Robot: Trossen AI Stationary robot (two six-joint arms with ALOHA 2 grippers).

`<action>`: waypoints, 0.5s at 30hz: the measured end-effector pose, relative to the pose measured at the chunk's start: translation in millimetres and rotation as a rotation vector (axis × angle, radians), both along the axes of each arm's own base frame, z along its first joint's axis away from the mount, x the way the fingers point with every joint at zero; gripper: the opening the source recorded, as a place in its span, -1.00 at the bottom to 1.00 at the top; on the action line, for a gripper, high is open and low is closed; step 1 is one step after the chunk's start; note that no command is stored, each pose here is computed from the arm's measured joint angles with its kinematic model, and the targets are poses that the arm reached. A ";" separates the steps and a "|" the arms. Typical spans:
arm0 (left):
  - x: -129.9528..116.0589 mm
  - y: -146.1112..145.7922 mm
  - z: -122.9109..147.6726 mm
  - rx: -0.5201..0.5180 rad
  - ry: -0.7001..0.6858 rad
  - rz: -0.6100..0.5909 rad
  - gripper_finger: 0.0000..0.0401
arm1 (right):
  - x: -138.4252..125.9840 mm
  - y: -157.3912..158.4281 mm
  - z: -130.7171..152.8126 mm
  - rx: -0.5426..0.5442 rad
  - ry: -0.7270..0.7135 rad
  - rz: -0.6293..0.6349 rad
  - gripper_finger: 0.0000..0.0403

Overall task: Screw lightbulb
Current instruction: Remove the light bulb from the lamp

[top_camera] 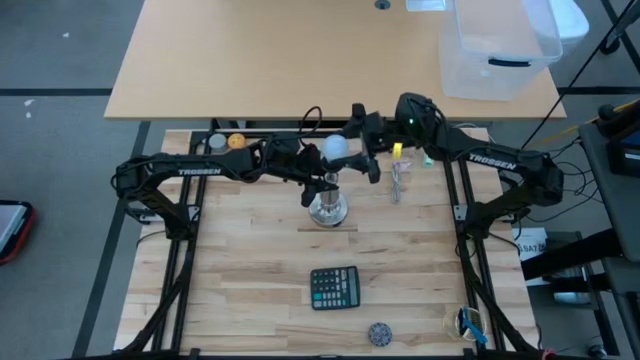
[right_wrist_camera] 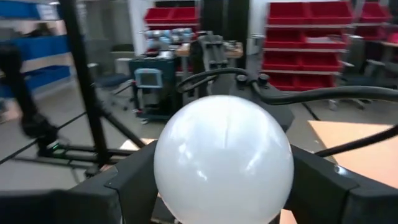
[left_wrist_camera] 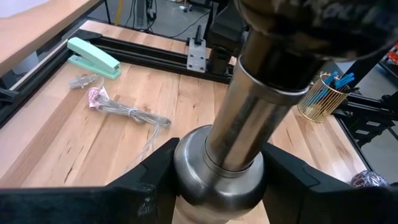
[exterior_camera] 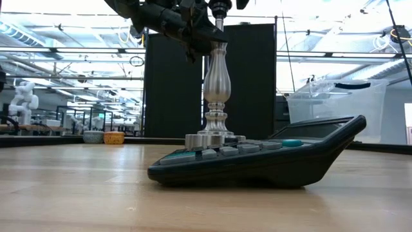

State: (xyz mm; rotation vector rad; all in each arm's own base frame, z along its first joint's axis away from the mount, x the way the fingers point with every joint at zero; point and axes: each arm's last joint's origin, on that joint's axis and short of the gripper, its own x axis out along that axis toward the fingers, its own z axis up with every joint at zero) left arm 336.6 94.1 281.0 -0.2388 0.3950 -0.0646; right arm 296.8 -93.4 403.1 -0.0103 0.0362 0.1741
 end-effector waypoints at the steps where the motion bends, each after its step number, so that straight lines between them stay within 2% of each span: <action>1: 0.1 -0.2 0.1 0.000 -0.002 -0.001 -0.13 | -1.8 -4.4 -0.2 -0.011 -0.002 0.023 0.38; 9: 0.8 -0.2 0.4 -0.052 -0.002 0.018 -0.13 | -12.9 -33.3 -2.3 -0.032 -0.018 0.144 0.37; 15: 0.5 -3.5 0.5 -0.060 0.004 0.004 -0.13 | -0.8 -39.2 -8.4 -0.056 -0.078 0.299 0.38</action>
